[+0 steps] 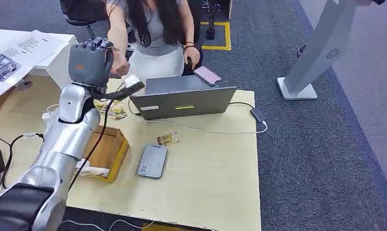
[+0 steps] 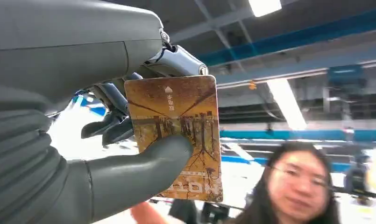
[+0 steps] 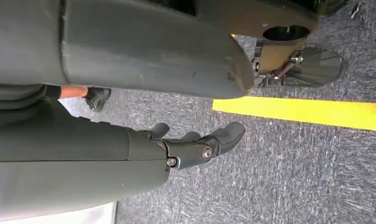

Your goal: Pass the card to the sensor for recognition and then transmit it.

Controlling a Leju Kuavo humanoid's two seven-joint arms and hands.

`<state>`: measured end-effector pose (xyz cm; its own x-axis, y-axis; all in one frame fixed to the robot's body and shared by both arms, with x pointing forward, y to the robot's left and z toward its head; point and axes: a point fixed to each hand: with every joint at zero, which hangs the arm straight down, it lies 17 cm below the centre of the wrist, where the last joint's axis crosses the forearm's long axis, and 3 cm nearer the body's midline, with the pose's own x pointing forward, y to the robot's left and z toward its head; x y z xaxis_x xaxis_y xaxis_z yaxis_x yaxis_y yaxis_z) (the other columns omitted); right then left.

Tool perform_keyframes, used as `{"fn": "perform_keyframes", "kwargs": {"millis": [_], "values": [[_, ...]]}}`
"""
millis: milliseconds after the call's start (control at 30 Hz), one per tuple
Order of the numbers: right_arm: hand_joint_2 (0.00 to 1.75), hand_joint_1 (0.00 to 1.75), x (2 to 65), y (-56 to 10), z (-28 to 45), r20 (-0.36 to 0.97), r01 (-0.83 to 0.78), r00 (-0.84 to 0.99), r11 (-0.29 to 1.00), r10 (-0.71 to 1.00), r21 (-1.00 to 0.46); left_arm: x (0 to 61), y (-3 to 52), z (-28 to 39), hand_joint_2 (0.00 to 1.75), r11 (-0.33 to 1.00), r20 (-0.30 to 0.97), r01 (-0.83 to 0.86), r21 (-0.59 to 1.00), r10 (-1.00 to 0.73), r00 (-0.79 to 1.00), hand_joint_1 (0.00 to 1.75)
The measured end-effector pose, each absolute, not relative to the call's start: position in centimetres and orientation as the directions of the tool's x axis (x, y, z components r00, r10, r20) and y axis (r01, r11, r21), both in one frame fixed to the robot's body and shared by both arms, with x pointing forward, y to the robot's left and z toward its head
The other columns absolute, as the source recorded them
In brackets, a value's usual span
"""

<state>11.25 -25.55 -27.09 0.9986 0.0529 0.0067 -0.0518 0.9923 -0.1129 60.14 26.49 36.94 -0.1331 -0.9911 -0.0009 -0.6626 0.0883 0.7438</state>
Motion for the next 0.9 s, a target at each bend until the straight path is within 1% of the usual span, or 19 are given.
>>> {"fn": "perform_keyframes", "kwargs": {"millis": [233, 733, 767, 800, 900], "values": [[0.0, 0.0, 11.2, -25.5, -27.1, 0.002, -0.062, 0.998, 0.992, 0.062, -0.114, 62.4, 29.9, 35.8, 1.75, 0.033, 0.005, -0.62, 0.784, -0.999, -0.047, 1.75], [0.0, 0.0, 11.3, -25.6, -27.1, 0.002, -0.076, 0.997, 0.99, 0.077, -0.118, 63.4, 31.6, 33.6, 1.75, 0.011, 0.008, -0.566, 0.824, -1.0, -0.007, 1.75], [0.0, 0.0, 11.3, -25.6, -27.1, 0.003, -0.077, 0.997, 0.99, 0.077, -0.118, 63.4, 31.7, 33.4, 1.75, 0.01, 0.009, -0.562, 0.827, -1.0, -0.005, 0.03], [0.0, 0.0, 11.3, -25.6, -27.1, 0.003, -0.077, 0.997, 0.99, 0.078, -0.118, 63.4, 31.8, 33.2, 1.75, 0.01, 0.009, -0.559, 0.829, -1.0, -0.003, 0.0], [0.0, 0.0, 11.3, -25.6, -27.1, 0.005, -0.078, 0.997, 0.99, 0.079, -0.118, 63.4, 32.0, 32.8, 1.75, 0.009, 0.012, -0.553, 0.833, -1.0, 0.002, 0.0]]}}
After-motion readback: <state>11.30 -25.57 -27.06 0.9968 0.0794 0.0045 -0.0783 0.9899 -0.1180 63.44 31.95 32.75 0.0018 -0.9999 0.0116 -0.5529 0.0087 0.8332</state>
